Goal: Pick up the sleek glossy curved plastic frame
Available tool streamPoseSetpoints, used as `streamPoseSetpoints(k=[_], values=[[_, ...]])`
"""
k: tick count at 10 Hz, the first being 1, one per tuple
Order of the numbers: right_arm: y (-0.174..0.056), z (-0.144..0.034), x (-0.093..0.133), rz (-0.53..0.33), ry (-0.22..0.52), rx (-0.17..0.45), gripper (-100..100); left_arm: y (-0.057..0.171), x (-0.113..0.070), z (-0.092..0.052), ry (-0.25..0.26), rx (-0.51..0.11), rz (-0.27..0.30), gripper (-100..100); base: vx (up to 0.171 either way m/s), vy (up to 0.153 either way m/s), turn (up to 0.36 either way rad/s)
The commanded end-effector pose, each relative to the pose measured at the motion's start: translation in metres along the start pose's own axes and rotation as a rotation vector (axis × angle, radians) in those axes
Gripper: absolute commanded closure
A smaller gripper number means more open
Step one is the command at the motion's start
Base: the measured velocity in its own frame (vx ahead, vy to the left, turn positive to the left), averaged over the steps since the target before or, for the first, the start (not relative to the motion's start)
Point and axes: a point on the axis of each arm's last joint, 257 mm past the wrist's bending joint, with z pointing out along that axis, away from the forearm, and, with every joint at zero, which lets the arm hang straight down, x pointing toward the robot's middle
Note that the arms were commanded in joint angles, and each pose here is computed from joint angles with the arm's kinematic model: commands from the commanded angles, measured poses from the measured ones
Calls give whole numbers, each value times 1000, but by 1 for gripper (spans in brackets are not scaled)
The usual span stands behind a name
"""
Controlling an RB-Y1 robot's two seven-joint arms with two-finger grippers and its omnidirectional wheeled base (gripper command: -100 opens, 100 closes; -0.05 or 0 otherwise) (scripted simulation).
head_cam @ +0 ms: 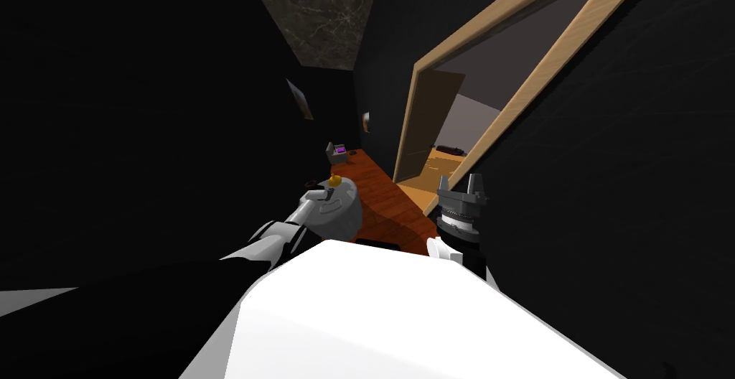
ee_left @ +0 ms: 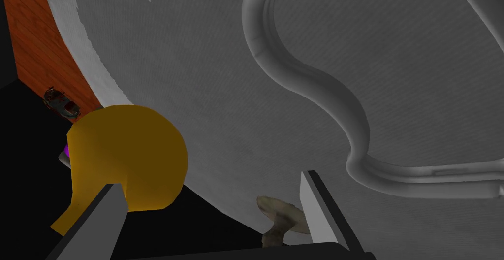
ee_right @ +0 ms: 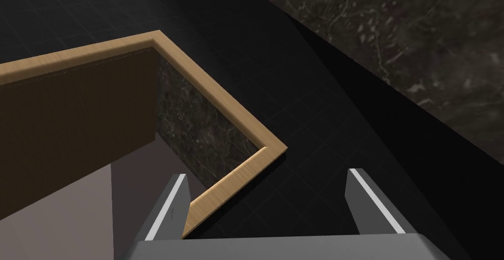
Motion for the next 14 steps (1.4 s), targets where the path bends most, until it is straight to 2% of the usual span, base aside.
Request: streamPoseSetpoints(k=[1, 2, 3, 5, 6, 7, 8, 11, 12, 14], values=[[0, 0, 0, 0, 0, 0, 0, 5, -10, -1, 12, -43, -7, -100, -3, 20, -126], [0, 0, 0, 0, 0, 0, 0, 19, -11, 2, 12, -71, -17, -100, 0, 27, -106], [0, 0, 0, 0, 0, 0, 0, 18, -19, -2, 26, -97, -21, -100, 1, 42, -160], [0, 0, 0, 0, 0, 0, 0, 36, -20, 1, 27, -132, -36, -100, -3, 26, -29], [0, 0, 0, 0, 0, 0, 0, 38, -26, -3, 43, -161, -44, -100, 0, 19, -117], [0, 0, 0, 0, 0, 0, 0, 51, -26, -1, 44, -187, -56, -100, -1, 27, -98], [0, 0, 0, 0, 0, 0, 0, 51, -31, -6, 62, -209, -64, -100, -5, 40, -141], [0, 0, 0, 0, 0, 0, 0, 76, -34, -9, 85, -278, -98, -100, -4, 38, -83], [0, 0, 0, 0, 0, 0, 0, 87, -36, -13, 107, -316, -120, -100, -6, 40, -123], [0, 0, 0, 0, 0, 0, 0, 97, -37, -18, 129, -350, -140, -100, -6, 55, -113]])
